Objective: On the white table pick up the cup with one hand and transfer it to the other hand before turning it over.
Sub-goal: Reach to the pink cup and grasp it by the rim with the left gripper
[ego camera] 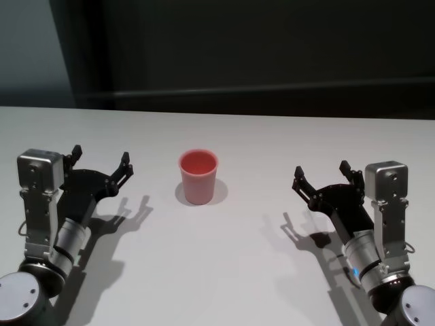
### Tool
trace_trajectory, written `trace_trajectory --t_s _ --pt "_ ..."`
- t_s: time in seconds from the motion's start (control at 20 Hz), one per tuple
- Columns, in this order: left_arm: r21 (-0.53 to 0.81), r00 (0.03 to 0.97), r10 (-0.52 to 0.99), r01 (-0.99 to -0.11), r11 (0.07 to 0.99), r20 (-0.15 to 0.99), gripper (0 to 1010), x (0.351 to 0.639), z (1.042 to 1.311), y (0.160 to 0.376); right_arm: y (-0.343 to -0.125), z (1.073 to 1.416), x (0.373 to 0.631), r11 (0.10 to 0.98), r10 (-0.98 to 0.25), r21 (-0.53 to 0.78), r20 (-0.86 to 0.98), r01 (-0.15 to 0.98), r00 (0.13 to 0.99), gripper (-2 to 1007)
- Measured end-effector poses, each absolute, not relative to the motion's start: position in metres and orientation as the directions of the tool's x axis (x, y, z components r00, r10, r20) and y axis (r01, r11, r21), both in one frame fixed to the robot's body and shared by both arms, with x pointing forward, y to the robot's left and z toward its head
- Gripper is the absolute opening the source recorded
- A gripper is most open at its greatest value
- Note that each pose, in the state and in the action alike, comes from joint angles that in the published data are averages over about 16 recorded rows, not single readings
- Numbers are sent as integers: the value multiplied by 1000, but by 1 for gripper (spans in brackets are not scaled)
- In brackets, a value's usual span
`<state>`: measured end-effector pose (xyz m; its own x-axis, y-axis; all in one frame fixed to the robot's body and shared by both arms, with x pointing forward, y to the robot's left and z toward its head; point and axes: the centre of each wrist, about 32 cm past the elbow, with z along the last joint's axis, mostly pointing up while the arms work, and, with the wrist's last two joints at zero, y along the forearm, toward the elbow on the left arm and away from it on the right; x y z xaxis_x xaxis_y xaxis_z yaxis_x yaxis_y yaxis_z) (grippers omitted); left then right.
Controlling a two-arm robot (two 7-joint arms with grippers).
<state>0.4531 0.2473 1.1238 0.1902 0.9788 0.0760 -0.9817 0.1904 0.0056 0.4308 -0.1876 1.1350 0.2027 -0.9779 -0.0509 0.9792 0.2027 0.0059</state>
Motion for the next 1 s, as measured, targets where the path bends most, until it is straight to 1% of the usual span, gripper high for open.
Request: trace_trajectory --t_s 0.55,0.8,1.0 --pt "-4 200 976 -980 201 92 1001 455 1127 250 -188 1135 431 203 -978 6 -51 979 203 1002" --pt "-21 219 967 -974 223 129 1001 459 1136 257 -188 1135 431 203 -978 6 -51 979 203 1002" --pt "-38 247 952 -965 258 178 1001 465 1149 265 -188 1135 431 203 -978 6 -51 979 203 1002"
